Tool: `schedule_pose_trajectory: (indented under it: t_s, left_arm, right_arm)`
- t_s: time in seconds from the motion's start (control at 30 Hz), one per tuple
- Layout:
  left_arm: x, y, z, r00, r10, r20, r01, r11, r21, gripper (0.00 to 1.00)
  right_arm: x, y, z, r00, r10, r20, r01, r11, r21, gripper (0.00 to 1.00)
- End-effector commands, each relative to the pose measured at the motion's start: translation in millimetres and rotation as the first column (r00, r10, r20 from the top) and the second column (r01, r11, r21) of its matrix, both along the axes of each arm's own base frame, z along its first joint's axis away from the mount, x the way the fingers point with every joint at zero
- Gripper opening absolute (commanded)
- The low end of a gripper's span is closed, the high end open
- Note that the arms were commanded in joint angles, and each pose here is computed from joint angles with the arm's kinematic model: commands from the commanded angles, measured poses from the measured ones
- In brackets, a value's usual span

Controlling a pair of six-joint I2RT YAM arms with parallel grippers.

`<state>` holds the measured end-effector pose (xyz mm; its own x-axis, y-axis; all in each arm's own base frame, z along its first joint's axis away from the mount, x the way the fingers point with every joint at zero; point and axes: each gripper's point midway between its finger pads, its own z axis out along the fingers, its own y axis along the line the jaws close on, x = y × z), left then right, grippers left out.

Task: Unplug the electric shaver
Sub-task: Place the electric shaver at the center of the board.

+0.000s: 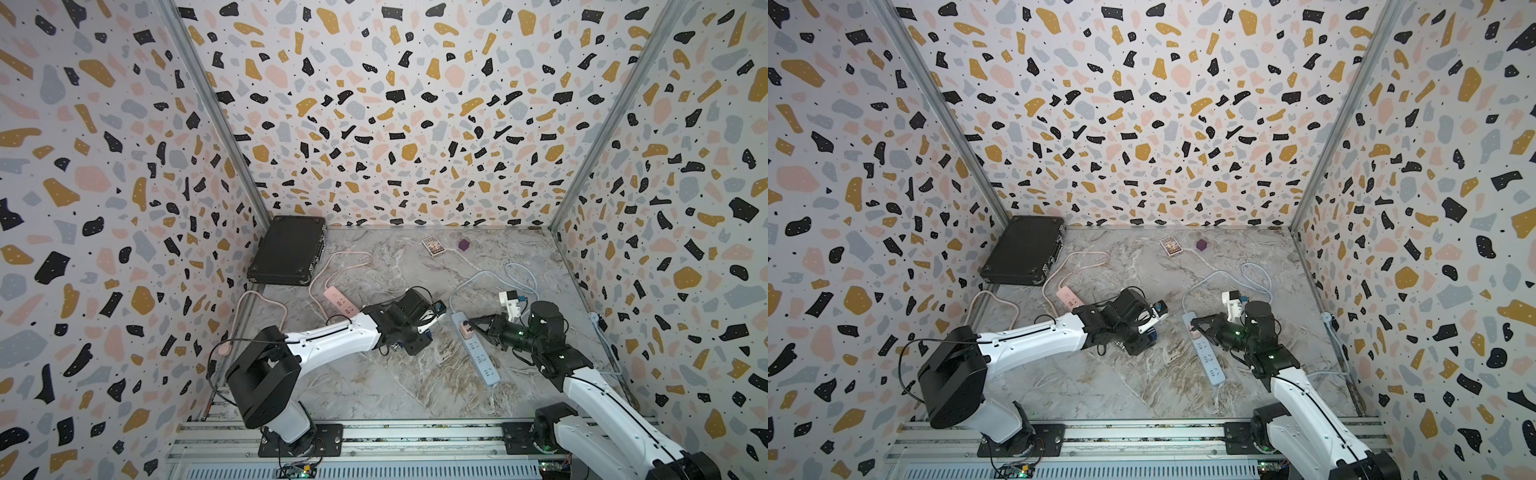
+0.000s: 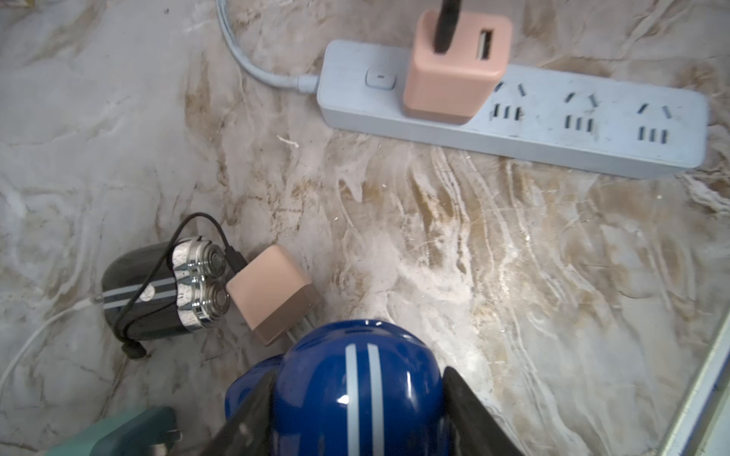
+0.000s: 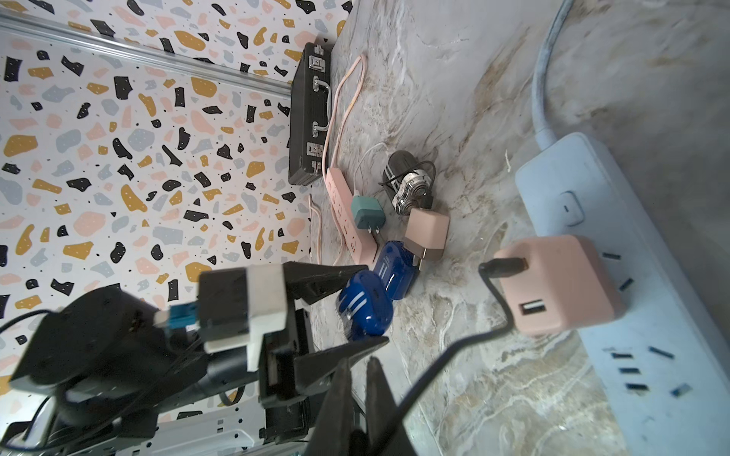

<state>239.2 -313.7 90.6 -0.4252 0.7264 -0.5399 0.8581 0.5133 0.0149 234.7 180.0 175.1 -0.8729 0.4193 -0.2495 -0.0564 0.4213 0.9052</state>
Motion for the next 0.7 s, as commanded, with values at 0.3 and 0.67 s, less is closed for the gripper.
schedule_pose_trajectory:
  t_s: [0.3, 0.67]
  left_arm:
    - [4, -16, -33, 1.0, -0.013, -0.027, 0.012, 0.999, -0.038, 0.52]
    - [4, -17, -55, 0.998, -0.007, -0.068, 0.007, 1.0, -0.002, 0.56]
  right_arm:
    - [-24, 7, -33, 0.991, 0.113, -0.074, -0.118, 0.99, -0.077, 0.29]
    - [-45, 16, -31, 0.97, 0.229, -0.079, -0.241, 0.945, -0.22, 0.56]
